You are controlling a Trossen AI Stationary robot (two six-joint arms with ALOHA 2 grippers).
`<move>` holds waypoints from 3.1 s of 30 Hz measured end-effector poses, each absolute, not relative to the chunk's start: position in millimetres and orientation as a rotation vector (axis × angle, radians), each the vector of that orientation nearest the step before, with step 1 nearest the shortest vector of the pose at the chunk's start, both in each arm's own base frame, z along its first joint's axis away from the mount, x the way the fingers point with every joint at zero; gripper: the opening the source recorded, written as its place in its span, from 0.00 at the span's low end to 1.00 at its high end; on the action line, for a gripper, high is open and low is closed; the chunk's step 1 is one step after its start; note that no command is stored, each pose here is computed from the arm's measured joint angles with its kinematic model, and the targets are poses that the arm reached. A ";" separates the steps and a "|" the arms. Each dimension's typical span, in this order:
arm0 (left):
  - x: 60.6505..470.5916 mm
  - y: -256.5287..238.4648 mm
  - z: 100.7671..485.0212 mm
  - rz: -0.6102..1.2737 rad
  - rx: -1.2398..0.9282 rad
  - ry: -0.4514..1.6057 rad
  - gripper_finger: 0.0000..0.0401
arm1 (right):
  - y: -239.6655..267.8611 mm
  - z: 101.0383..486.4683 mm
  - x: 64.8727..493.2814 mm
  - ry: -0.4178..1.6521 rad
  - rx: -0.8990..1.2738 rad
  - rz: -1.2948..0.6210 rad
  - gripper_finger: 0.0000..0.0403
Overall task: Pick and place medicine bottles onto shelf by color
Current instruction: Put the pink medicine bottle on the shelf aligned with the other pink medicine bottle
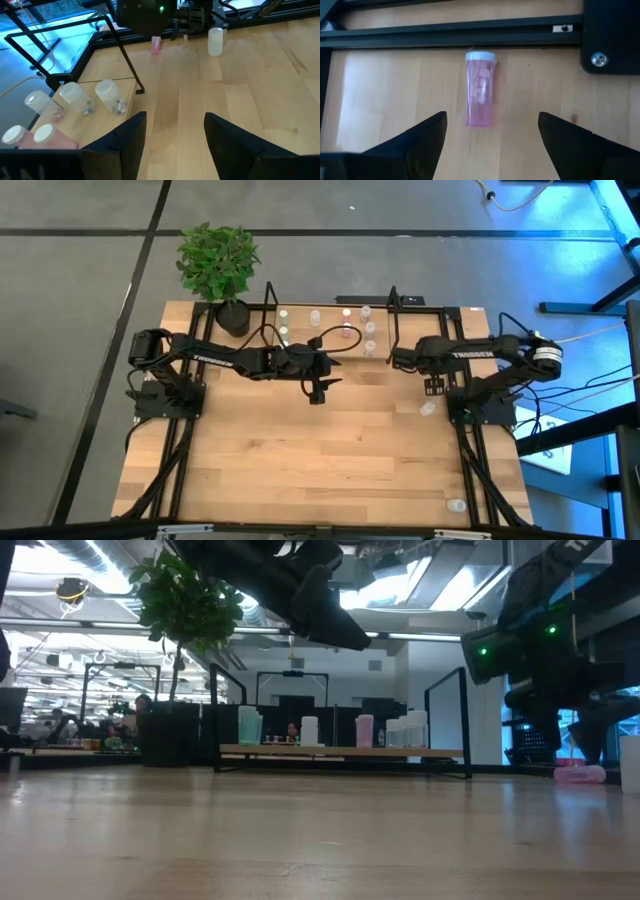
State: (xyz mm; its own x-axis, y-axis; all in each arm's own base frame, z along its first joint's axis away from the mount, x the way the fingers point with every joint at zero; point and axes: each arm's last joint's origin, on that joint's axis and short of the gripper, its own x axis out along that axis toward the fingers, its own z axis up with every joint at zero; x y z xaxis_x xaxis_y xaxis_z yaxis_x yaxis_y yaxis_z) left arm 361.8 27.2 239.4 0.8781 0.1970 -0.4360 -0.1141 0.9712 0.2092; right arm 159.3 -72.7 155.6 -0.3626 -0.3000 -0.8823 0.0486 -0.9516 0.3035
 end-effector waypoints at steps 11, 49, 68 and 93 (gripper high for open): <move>361.8 27.4 239.4 0.164 0.180 0.472 0.48 | -81.5 139.1 162.8 -0.342 1.558 -2.494 0.78; 361.6 28.2 239.5 0.198 0.187 0.475 0.48 | -92.0 106.6 169.7 -0.064 1.423 -2.545 0.34; 361.6 28.3 239.4 0.198 0.187 0.475 0.48 | -80.1 106.7 177.9 0.177 1.355 -2.422 0.29; 361.6 28.4 239.4 0.198 0.187 0.475 0.48 | -37.6 152.1 226.5 0.359 1.355 -2.267 0.28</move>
State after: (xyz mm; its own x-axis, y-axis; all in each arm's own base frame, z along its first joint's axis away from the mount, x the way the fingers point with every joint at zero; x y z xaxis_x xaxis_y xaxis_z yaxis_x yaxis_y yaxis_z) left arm 361.6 28.4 239.4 0.8708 0.2316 -0.4336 -0.1448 0.9638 0.2239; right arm 226.5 -37.6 152.1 -0.4008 -0.2602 -0.8785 0.5188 -0.8547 0.0165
